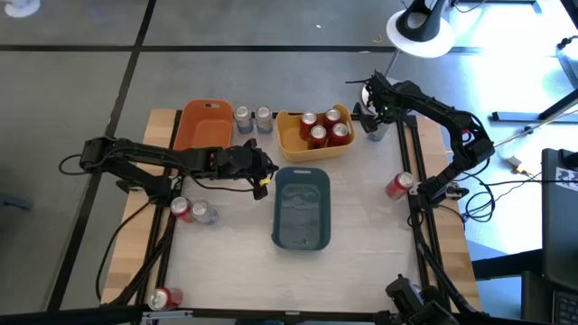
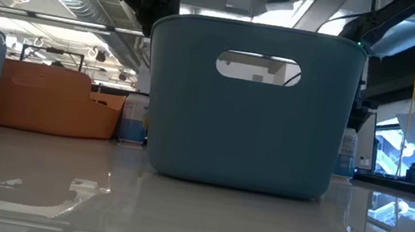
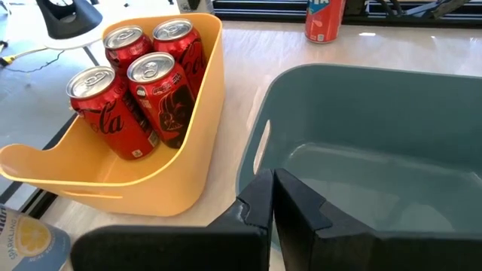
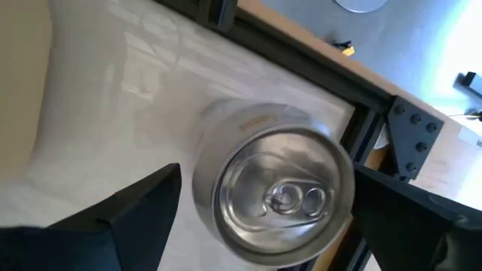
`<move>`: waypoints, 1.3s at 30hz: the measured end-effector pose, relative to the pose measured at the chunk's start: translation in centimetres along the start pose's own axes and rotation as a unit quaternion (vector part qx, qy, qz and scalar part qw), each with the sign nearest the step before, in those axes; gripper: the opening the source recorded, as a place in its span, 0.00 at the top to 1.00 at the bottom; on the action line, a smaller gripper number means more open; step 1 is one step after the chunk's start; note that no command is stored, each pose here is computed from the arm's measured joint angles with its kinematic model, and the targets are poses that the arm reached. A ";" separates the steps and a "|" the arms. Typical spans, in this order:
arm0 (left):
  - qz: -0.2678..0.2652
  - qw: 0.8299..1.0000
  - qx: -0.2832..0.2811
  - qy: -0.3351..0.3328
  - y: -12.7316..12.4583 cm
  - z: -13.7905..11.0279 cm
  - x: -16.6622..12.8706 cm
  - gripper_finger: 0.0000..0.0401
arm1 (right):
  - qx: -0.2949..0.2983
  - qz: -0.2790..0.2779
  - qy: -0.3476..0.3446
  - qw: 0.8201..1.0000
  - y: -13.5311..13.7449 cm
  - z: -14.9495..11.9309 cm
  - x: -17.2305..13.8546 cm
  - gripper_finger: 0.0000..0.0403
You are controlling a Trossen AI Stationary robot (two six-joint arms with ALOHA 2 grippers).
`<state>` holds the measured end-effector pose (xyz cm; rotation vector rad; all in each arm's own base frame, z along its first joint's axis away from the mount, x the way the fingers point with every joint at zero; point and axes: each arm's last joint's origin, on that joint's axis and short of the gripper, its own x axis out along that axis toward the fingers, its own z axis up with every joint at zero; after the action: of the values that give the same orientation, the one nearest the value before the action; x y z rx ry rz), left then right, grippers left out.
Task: Sort soda cans
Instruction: Put the top right white soda can into the blue bin
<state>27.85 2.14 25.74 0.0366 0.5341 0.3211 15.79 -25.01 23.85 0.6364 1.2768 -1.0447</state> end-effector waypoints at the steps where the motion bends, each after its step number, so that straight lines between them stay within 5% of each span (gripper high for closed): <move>1: 0.000 1.000 0.000 0.000 0.0 0.0 0.0 0.99 | -0.001 0.006 0.004 1.000 0.1 -0.2 0.2 0.10; 10: 0.000 1.000 -0.001 0.000 0.0 0.0 0.0 0.99 | -0.006 0.028 0.030 0.999 0.4 -1.4 1.8 0.13; 17: 0.000 1.000 -0.001 0.000 0.0 0.0 0.0 0.99 | -0.023 0.030 0.018 0.999 0.4 -1.2 1.7 0.35; 27: 0.000 1.000 0.000 0.000 0.0 0.0 0.0 0.99 | -0.031 0.039 0.015 0.999 0.4 -1.0 1.4 0.36; 39: 0.000 1.000 0.000 0.000 0.0 0.0 0.0 0.99 | -0.027 0.050 0.005 0.998 0.5 -0.8 1.2 0.08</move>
<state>27.84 2.14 25.73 0.0360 0.5347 0.3213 15.82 -24.43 22.41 0.6593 1.2650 -0.9236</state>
